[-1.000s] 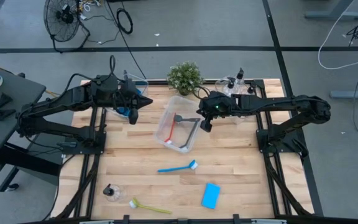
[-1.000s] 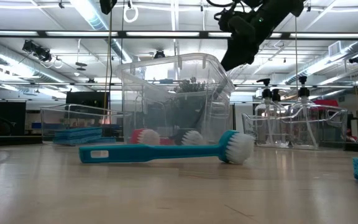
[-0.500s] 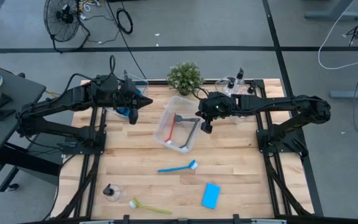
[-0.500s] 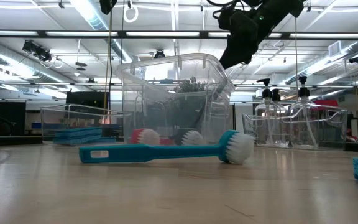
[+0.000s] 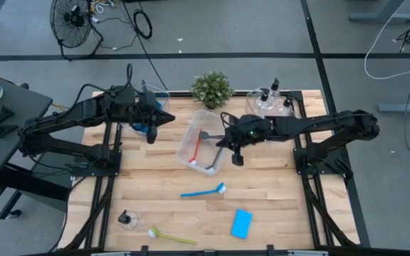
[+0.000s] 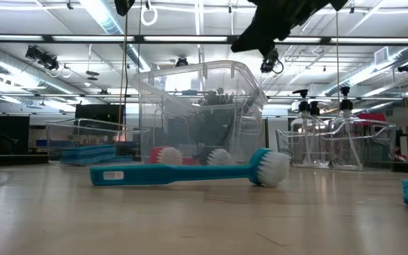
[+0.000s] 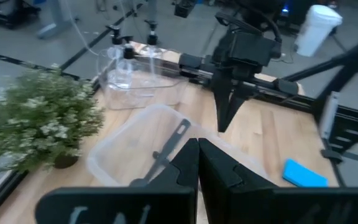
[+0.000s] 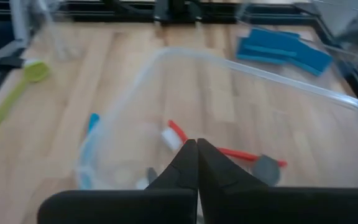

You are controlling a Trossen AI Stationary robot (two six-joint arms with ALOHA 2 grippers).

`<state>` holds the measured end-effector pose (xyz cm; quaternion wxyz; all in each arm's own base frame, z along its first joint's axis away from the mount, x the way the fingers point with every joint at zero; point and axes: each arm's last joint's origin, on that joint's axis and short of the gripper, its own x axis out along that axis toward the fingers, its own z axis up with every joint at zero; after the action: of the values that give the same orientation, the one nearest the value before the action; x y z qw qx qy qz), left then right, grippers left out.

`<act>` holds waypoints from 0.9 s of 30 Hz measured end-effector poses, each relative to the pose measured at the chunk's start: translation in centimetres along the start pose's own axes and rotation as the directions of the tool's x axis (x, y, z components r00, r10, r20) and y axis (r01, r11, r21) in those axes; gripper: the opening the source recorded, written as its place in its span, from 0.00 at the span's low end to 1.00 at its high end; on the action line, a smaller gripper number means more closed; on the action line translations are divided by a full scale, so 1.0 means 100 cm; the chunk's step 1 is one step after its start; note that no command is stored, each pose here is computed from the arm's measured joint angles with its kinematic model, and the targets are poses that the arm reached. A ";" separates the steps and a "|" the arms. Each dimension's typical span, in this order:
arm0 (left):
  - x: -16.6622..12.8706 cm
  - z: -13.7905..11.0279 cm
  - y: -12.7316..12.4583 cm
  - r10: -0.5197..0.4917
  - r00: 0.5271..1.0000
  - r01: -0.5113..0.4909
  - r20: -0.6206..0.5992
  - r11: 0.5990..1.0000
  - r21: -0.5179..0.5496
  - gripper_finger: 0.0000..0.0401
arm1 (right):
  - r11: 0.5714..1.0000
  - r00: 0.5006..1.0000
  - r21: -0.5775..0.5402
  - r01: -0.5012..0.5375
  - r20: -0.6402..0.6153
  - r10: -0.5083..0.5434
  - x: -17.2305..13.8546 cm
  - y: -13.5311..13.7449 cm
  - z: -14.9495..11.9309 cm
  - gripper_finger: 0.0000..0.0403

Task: Pick & Place Kitchen Sink Supplies
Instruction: Put the blue dish brush into the transparent container

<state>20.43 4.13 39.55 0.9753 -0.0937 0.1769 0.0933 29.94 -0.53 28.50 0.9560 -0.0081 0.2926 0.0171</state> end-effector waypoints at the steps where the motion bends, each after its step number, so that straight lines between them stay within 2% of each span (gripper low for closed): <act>1: 0.000 0.000 -0.001 -0.021 1.000 0.021 -0.003 1.000 0.000 0.03 | 1.000 1.000 -0.008 -0.011 0.002 0.011 0.000 0.004 0.000 0.00; 5: 0.000 -0.001 -0.005 -0.102 0.995 0.102 -0.015 0.994 0.035 0.03 | 0.996 0.997 -0.046 -0.071 0.008 0.071 0.000 0.020 0.001 0.00; 11: 0.000 -0.002 -0.015 -0.156 0.987 0.157 -0.026 0.985 0.071 0.03 | 0.990 0.991 -0.055 -0.129 0.013 0.130 -0.001 0.041 0.002 0.00; 19: 0.007 -0.007 -0.033 -0.228 0.971 0.233 -0.068 0.970 0.073 0.03 | 0.998 0.999 -0.030 -0.048 0.022 0.049 -0.003 0.060 0.001 0.00; 24: 0.023 -0.014 -0.050 -0.312 0.942 0.322 -0.121 0.943 0.082 0.03 | 0.998 0.997 -0.001 -0.062 0.056 0.062 -0.004 0.072 0.003 0.00; 27: 0.030 -0.020 -0.061 -0.346 0.924 0.363 -0.163 0.927 0.089 0.03 | 0.999 0.997 0.012 -0.033 0.070 0.032 -0.006 0.079 0.003 0.00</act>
<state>23.89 -1.77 37.57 0.9644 -0.0730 0.2324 -0.1026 29.33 7.34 29.04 0.9653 0.0038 0.2592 0.0311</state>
